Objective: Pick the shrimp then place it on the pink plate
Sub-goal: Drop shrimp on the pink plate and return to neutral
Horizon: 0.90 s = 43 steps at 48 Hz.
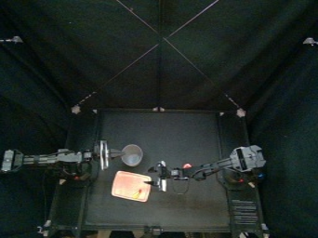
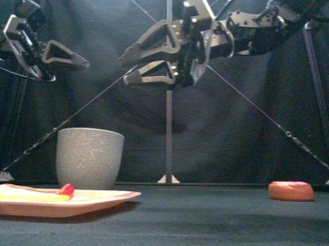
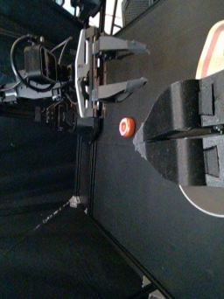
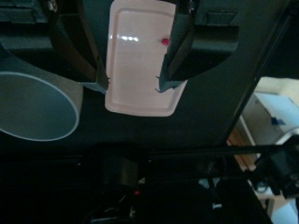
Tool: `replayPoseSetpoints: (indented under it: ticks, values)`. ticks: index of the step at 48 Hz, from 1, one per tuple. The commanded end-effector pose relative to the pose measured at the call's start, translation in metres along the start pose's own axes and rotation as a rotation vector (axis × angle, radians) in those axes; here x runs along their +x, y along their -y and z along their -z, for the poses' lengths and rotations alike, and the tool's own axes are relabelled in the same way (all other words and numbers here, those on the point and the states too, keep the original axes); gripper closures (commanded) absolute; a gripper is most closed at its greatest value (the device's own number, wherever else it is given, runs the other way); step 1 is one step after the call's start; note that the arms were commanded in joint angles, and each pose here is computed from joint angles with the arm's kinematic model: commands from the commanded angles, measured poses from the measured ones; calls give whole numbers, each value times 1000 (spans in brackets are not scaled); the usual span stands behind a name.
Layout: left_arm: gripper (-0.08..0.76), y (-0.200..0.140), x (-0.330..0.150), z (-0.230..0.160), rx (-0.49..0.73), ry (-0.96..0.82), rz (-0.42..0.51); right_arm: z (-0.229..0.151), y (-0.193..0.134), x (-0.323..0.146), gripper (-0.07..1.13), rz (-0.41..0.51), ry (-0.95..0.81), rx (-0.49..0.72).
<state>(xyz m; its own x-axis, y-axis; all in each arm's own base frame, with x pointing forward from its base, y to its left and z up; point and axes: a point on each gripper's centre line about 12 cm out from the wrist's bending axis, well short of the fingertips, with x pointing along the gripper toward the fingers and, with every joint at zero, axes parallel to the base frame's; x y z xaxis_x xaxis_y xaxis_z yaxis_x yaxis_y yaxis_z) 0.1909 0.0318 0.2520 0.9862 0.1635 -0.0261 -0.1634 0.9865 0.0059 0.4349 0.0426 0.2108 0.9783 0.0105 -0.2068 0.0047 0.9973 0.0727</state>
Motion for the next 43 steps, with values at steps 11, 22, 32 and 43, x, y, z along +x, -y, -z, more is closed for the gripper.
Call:
replayPoseSetpoints:
  ticks: [11, 22, 32, 43]
  values:
    - [570, 0, 1, -4, 0, 12, -2, -21, 15, -62, 194, 56, 195, 39]
    - [570, 0, 1, -4, 2, 14, -2, -11, 24, -98, 192, 69, 191, 34]
    - [570, 0, 1, -3, 3, 9, -1, -4, 29, -115, 192, 83, 184, 49]
    - [570, 0, -3, 12, -2, -28, -2, 1, 35, -119, 192, 102, 173, 53]
